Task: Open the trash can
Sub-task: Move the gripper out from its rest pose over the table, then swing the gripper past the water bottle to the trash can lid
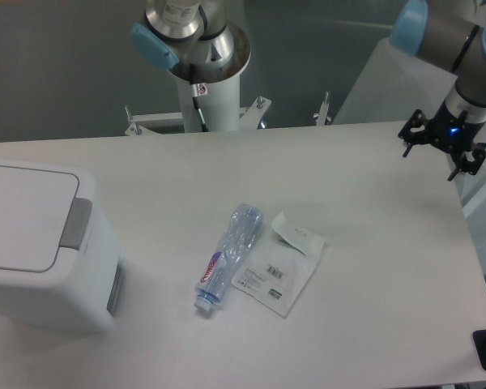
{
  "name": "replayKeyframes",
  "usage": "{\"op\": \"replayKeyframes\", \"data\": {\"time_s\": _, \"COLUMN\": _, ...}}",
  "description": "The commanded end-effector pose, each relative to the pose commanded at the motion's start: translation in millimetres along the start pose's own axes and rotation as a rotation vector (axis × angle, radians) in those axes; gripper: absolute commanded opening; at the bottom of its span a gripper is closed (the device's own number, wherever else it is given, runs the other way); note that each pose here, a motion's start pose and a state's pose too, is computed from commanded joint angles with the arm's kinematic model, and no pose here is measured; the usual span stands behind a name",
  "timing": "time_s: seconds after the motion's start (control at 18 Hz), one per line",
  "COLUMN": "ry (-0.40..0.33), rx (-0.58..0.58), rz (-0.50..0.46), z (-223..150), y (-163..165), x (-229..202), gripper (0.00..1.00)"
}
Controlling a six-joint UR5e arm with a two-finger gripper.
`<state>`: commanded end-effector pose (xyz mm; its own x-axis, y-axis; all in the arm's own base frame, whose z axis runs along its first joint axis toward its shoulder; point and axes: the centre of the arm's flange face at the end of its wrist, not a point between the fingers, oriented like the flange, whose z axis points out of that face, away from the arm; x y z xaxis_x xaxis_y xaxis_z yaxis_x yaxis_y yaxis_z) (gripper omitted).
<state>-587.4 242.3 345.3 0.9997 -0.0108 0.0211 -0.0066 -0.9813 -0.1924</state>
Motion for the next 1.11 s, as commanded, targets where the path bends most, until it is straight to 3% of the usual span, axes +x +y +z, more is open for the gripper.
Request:
{"op": "replayKeyframes", "data": {"time_s": 0.22, "ry": 0.023, "rx": 0.027, "rz": -0.052, "z": 6, "y": -60, "x": 38, "gripper": 1.00}}
{"op": "replayKeyframes", "data": {"time_s": 0.33, "ry": 0.041, "rx": 0.016, "rz": -0.124, "z": 14, "y": -81, "x": 56, "gripper": 1.00}}
{"op": "replayKeyframes", "data": {"time_s": 0.83, "ry": 0.002, "rx": 0.052, "rz": -0.225, "z": -25, "y": -176, "x": 131, "gripper": 1.00}}
{"op": "replayKeyframes", "data": {"time_s": 1.11, "ry": 0.031, "rx": 0.159, "rz": -0.308, "z": -54, "y": -227, "x": 170, "gripper": 1.00}}
